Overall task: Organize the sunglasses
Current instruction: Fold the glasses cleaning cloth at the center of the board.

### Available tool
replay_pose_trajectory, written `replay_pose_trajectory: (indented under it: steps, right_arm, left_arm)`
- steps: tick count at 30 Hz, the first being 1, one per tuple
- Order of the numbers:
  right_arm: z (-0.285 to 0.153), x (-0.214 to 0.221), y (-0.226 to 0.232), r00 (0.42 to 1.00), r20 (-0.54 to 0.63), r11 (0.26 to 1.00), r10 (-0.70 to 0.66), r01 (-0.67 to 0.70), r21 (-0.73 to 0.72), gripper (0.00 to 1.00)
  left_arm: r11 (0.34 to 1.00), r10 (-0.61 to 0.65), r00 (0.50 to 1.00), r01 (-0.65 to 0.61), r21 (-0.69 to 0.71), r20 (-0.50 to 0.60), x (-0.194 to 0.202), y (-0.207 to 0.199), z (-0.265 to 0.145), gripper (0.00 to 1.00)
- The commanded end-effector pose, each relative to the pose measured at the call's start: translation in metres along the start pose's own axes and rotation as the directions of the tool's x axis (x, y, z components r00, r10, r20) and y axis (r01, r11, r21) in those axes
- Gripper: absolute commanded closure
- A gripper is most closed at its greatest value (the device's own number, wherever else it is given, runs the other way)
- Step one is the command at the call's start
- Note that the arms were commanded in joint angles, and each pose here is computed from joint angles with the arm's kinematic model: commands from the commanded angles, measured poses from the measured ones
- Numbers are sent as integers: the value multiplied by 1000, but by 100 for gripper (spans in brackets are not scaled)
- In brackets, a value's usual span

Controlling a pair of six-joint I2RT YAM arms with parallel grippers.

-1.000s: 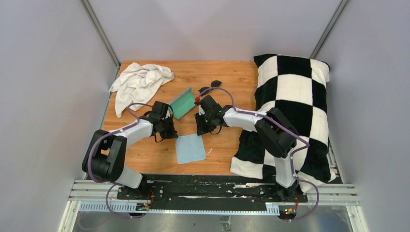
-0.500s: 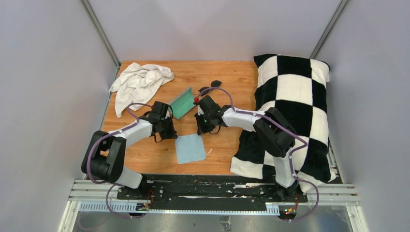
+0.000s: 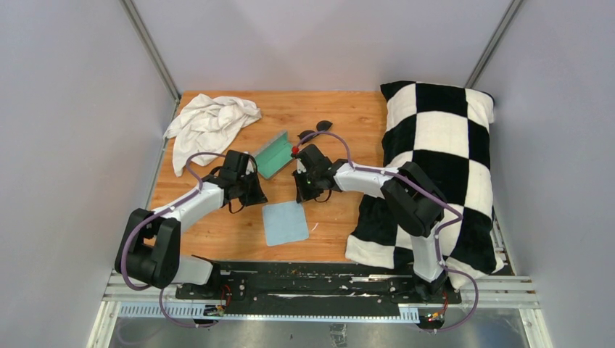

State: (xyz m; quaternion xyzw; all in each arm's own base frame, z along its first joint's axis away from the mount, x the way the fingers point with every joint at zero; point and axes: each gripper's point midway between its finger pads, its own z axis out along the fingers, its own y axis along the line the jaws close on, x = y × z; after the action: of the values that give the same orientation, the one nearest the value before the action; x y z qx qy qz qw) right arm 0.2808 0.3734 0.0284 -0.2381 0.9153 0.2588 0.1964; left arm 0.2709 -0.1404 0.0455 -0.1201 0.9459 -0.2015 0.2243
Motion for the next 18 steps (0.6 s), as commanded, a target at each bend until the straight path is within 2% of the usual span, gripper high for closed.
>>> replay_pose_trajectory:
  steps: [1,2,5,7,10,18]
  right_arm:
    - [-3,7,0,1000,1,1000,-13,13,22,100]
    - [-3,7,0,1000,-2,1000,-13,13,20,100]
    - [-1,9,0,1000,-12,1000,-6,7,16,100]
    - [0,9,1,1000,-14,1000,-5,5,11,100]
    - [1,9,1,1000,-14,1000,-5,6,8,100]
    - [1,9,1,1000,-15,1000,-6,6,8,100]
  left_arm:
    - [1000,16,1000,-16,10,2,2,0,-2,100]
    - [1000,16,1000,-16,1,-1,2,1,-1,97]
    - [999,29,999,-30,-34,-19,6,8,0,60]
    - [996,48,999,-50,-72,-20,8,13,1,45]
    - [990,71,997,-75,-120,-36,12,21,5,43]
    - [989,69,995,-78,-127,-71,18,25,18,58]
